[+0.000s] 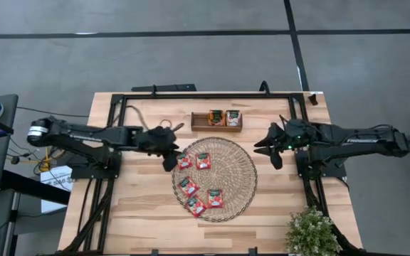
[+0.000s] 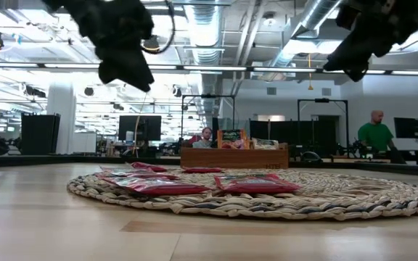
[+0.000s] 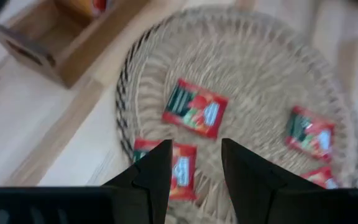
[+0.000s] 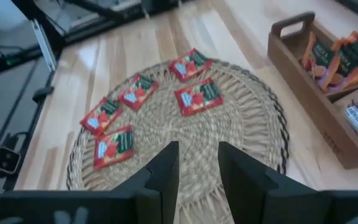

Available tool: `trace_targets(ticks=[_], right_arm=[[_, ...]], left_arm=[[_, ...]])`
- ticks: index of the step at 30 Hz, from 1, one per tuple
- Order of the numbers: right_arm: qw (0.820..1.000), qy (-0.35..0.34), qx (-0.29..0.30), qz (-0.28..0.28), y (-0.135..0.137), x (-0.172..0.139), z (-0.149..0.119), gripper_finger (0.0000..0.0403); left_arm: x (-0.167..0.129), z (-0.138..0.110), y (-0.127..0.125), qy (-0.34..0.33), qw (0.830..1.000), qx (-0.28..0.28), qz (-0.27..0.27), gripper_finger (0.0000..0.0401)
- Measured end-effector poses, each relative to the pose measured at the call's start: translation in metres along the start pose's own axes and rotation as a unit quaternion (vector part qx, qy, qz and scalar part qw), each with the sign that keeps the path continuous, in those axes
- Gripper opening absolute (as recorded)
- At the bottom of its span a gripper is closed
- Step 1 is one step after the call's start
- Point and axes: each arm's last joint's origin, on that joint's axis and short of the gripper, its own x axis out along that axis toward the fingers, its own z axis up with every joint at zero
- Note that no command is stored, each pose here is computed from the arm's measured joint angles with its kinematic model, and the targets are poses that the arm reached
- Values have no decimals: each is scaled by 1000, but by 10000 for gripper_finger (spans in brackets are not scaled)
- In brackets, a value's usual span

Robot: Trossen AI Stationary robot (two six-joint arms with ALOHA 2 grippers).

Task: Pick & Place Tea
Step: Put the red tea bag into the left slot of the wooden organizer

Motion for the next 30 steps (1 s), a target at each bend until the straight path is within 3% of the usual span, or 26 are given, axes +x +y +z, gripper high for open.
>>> trace_targets(ticks=[6,11,20,30], right_arm=[[999,-54,-1,5,-4,-12,-13,103],[995,-103,5,8,-6,-27,-25,103],[984,-172,52,21,-12,-41,-56,103],[975,-216,47,31,-14,-48,-66,103]], left_arm=[[25,20,-14,109,992,18,55,131],[46,30,-23,152,985,26,77,131],[68,33,-27,200,974,35,101,131],[68,30,-25,209,970,20,121,131]])
